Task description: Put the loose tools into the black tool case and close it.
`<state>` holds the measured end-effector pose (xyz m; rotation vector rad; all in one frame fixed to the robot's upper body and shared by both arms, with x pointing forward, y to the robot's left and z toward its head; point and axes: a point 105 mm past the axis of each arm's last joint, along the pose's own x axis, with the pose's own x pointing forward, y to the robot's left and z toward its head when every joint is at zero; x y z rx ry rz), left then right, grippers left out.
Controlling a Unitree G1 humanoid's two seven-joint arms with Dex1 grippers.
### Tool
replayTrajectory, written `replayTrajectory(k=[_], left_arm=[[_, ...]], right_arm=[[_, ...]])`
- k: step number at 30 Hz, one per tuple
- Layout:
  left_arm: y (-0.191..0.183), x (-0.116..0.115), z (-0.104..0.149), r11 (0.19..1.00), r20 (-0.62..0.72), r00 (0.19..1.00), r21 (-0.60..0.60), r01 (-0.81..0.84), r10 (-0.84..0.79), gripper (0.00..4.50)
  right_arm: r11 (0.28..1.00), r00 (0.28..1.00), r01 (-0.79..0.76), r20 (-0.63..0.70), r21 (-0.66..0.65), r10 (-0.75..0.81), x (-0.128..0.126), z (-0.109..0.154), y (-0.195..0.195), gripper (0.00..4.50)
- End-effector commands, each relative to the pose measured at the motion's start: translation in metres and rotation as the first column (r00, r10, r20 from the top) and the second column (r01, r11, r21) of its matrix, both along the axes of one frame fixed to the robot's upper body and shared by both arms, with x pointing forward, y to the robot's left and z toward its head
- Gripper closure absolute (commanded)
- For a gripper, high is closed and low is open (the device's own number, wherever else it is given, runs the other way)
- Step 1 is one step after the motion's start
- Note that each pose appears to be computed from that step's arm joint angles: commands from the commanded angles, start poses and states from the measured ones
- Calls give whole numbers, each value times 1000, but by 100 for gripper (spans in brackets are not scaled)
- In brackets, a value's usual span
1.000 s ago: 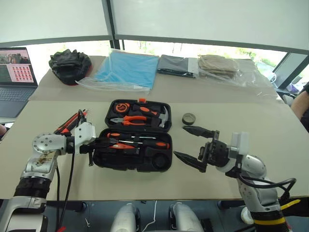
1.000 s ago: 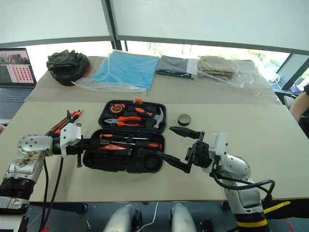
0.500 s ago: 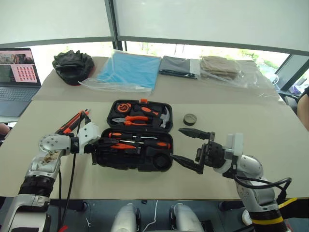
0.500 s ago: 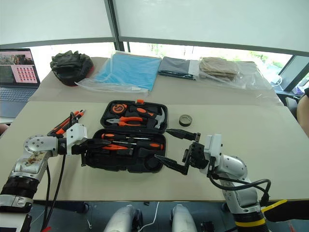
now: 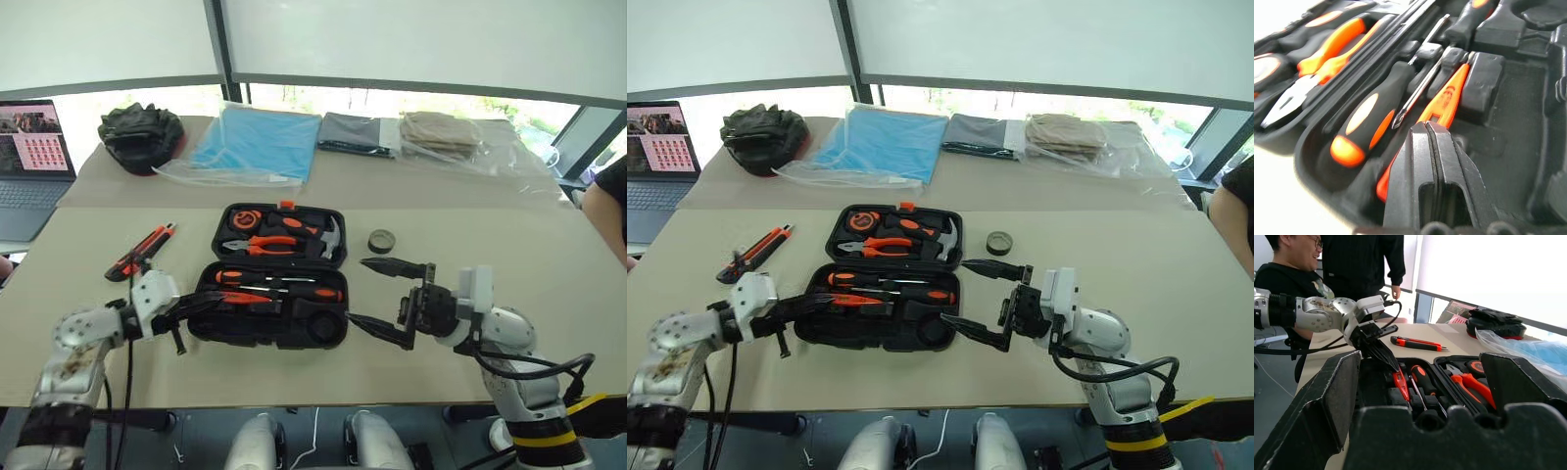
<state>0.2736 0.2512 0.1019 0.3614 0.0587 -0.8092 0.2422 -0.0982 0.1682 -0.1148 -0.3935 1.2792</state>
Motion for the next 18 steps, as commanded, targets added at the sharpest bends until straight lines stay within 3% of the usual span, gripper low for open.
replayTrajectory(k=[1,3,5,10,13,18], left_arm=[[57,-17,27,932,88,932,-128,-338,351,421],[87,-39,22,835,63,844,-201,-512,533,377],[107,-70,9,725,22,743,-238,-646,669,296],[134,-136,-23,465,-78,499,-266,-845,863,124],[134,-139,-21,418,-91,461,-299,-858,883,14],[122,-94,1,529,-83,585,-338,-778,807,2]], right_arm=[[999,994,-49,98,17,47,-5,18,6,0],[997,992,-62,111,52,56,-6,24,9,0],[994,991,-68,118,87,57,-8,27,11,0],[989,994,-48,107,141,33,-11,26,13,0],[988,995,-2,103,152,-14,-8,25,10,0],[989,993,57,96,140,-71,-2,22,7,0]])
